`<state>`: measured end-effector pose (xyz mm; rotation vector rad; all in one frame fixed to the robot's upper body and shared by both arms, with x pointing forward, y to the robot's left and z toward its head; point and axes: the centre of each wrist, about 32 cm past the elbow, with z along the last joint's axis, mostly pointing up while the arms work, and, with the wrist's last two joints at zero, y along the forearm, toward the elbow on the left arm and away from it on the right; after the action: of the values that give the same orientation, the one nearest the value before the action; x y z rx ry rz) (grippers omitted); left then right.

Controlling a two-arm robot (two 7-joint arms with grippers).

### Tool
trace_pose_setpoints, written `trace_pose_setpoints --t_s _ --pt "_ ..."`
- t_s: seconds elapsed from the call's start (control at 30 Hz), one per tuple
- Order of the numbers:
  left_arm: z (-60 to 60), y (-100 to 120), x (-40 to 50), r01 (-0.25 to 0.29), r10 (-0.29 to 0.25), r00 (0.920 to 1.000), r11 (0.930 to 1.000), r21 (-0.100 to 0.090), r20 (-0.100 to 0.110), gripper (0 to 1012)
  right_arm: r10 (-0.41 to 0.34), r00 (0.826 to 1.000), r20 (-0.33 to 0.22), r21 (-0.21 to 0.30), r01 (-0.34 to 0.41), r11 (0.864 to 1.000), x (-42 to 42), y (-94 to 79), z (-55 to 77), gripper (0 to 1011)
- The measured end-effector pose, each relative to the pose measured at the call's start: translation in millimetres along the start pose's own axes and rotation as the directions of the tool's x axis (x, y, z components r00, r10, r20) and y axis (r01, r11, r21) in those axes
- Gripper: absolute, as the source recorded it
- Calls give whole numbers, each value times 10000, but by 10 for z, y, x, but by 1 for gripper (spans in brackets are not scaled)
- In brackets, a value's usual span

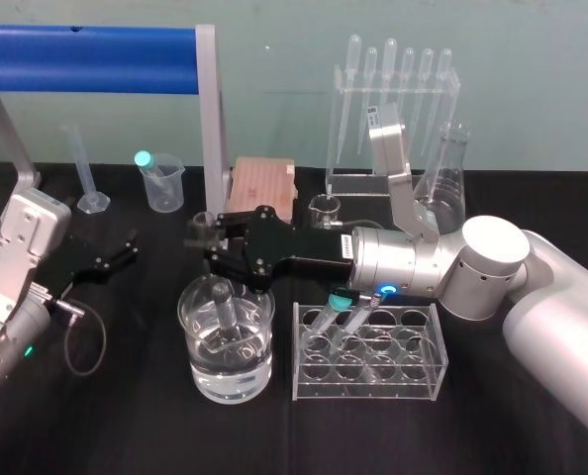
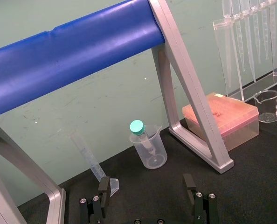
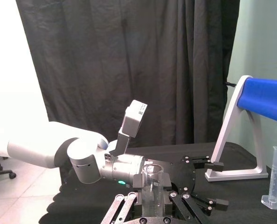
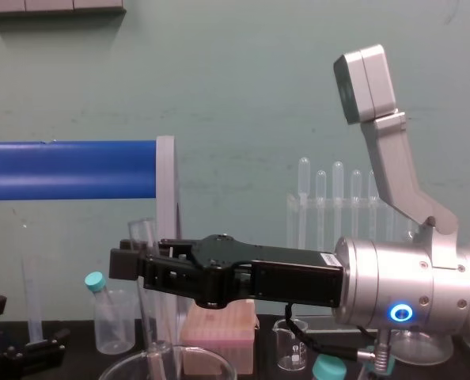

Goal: Hold the test tube with one hand and immerse one end into the beaker, then return it to the test tube rack.

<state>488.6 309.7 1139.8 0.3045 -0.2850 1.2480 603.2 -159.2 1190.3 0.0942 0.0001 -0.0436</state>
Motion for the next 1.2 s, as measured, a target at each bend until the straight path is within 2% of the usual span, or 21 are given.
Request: trace_pose_setpoints --t_s 1.2 --pt "0 0 0 0 0 10000 10000 0 0 1000 1 10000 0 0 -1 10000 0 0 0 241"
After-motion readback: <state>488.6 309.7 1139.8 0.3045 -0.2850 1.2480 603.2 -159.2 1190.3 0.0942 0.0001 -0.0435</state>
